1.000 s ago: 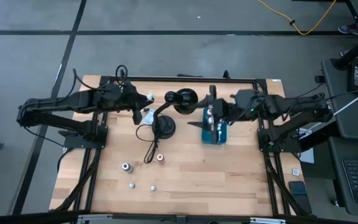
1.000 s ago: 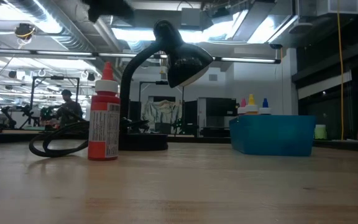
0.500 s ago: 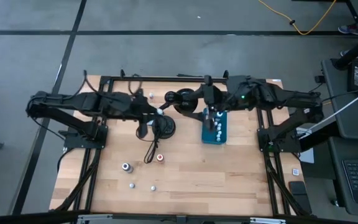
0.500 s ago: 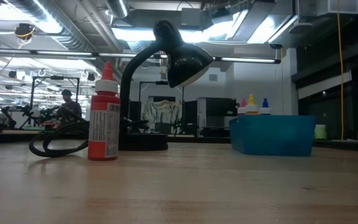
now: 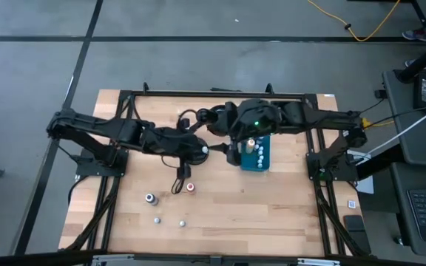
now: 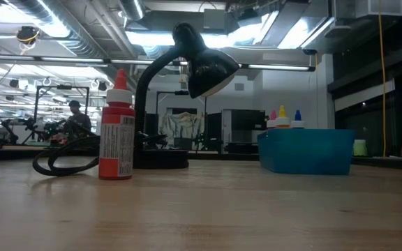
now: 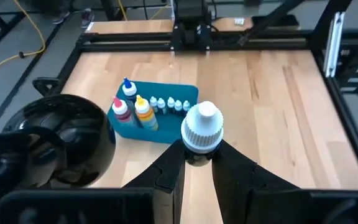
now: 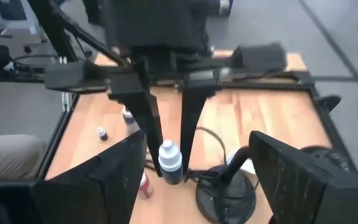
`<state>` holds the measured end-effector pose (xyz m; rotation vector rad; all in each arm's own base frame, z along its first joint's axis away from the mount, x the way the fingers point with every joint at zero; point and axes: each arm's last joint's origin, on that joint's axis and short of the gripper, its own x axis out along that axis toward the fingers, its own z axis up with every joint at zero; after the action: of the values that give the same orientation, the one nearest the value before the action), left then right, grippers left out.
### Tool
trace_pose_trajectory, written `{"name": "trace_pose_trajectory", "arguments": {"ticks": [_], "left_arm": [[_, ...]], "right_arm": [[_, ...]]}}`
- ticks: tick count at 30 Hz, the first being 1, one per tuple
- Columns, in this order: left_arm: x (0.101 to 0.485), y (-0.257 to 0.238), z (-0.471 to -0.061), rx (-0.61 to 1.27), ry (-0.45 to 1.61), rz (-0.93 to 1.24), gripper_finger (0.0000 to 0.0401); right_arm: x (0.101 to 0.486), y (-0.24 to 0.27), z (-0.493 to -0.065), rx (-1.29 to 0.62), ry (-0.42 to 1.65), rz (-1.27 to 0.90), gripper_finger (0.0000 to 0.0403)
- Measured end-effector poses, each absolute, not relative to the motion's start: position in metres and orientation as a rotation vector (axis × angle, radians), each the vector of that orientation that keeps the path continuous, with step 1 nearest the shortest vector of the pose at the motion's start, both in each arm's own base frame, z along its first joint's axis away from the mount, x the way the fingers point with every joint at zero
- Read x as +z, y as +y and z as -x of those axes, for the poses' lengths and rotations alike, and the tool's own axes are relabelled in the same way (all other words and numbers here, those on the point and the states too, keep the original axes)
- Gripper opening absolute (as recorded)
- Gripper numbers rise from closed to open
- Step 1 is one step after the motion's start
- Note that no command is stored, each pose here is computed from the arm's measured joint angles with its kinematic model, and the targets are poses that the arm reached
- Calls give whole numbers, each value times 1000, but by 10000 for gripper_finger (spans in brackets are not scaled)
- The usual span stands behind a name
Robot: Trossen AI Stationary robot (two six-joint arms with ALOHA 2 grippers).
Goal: Pick & Place food coloring
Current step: Put the small brown food coloring bottle into the blue bin
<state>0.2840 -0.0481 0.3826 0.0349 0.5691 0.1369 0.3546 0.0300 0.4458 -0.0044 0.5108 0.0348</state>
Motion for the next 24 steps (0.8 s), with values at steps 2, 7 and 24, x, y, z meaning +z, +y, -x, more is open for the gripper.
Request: {"name": "trace_pose_trajectory", "arguments": {"ticks": [2, 7, 24], "left_arm": [[382, -51, -287, 150, 571, -48, 64], [379, -53, -289, 174, 587, -76, 64], [379, -53, -288, 179, 596, -69, 64]], "right_arm": [[440, 33, -360, 40, 531, -10, 284], [422, 45, -374, 65, 593, -2, 284], [409, 56, -381, 80, 650, -9, 271]]}}
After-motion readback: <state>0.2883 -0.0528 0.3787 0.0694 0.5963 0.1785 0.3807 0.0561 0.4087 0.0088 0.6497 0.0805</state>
